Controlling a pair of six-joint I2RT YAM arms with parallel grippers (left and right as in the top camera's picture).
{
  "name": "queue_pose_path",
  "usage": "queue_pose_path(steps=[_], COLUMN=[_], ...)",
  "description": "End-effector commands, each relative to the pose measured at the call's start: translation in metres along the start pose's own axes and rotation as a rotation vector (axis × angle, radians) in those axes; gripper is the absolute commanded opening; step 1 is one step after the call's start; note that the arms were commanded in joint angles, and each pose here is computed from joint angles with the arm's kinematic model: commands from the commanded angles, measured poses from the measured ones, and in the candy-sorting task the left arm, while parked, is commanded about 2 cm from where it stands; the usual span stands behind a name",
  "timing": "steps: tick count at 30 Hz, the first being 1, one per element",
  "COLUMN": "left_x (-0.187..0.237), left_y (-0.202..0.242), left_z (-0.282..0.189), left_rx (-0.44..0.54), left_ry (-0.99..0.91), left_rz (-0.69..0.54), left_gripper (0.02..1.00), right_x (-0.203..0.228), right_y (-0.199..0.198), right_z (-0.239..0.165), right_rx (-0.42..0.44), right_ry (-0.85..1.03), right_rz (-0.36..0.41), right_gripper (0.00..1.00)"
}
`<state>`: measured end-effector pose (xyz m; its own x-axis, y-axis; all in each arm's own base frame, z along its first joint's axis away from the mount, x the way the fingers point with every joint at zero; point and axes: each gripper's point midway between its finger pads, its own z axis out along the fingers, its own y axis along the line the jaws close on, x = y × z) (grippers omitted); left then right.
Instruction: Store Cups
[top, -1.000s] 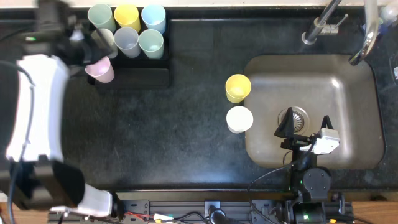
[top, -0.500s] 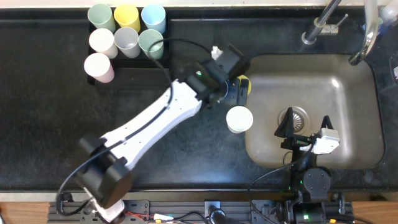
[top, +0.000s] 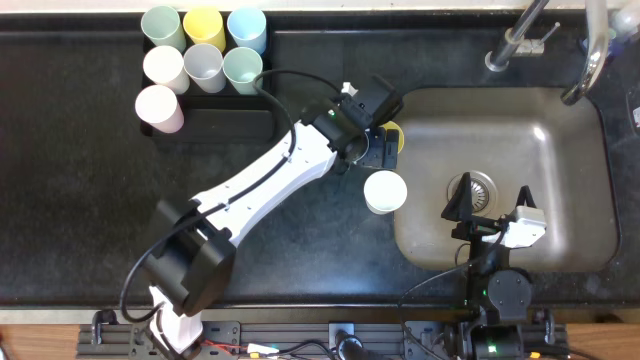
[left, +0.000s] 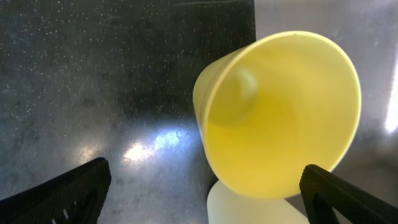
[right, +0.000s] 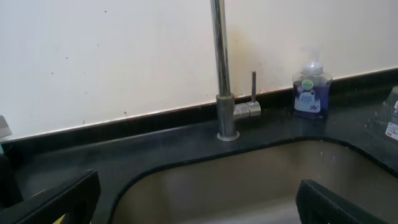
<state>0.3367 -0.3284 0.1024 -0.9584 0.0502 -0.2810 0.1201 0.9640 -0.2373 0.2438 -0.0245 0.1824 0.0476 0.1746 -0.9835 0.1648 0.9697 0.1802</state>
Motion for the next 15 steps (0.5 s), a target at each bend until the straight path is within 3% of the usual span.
queue_pose_path(steps=[1, 8, 11, 12, 13, 14, 15], left_x=[-0.005, -0.018, -0.019, -0.019, -0.02, -0.021, -0.022], left_y=[0.007, 0.017, 0.019, 0.019, 0.019, 0.019, 0.02], left_z=[0.011, 0.015, 0.017, 0.018, 0.018, 0.019, 0.019], left_rx=[-0.015, -0.016, -0.019, -0.019, -0.018, -0.017, -0.016], left_ry=[0.0, -0.021, -0.02, -0.021, -0.022, -0.025, -0.027], left_rz=[-0.041, -0.074, -0.077, -0.078, -0.078, -0.08, -0.082], left_gripper=[1.0, 1.0, 0.95, 0.873, 0.866, 0.768, 0.562], right_x=[0.004, 0.004, 0.004, 0.004, 0.004, 0.004, 0.004], right_y=[-0.002, -0.002, -0.002, -0.002, -0.002, -0.002, -0.002], right_z=[0.0, 0.0, 0.0, 0.0, 0.0, 0.0, 0.0], right_rx=[0.004, 0.004, 0.004, 0.004, 0.004, 0.004, 0.004], right_ry=[0.003, 0.002, 0.002, 0.003, 0.002, 0.002, 0.002], right_rz=[-0.003, -0.003, -0.003, -0.003, -0.003, -0.003, -0.003], right_gripper=[0.998, 0.996, 0.998, 0.996, 0.996, 0.996, 0.993])
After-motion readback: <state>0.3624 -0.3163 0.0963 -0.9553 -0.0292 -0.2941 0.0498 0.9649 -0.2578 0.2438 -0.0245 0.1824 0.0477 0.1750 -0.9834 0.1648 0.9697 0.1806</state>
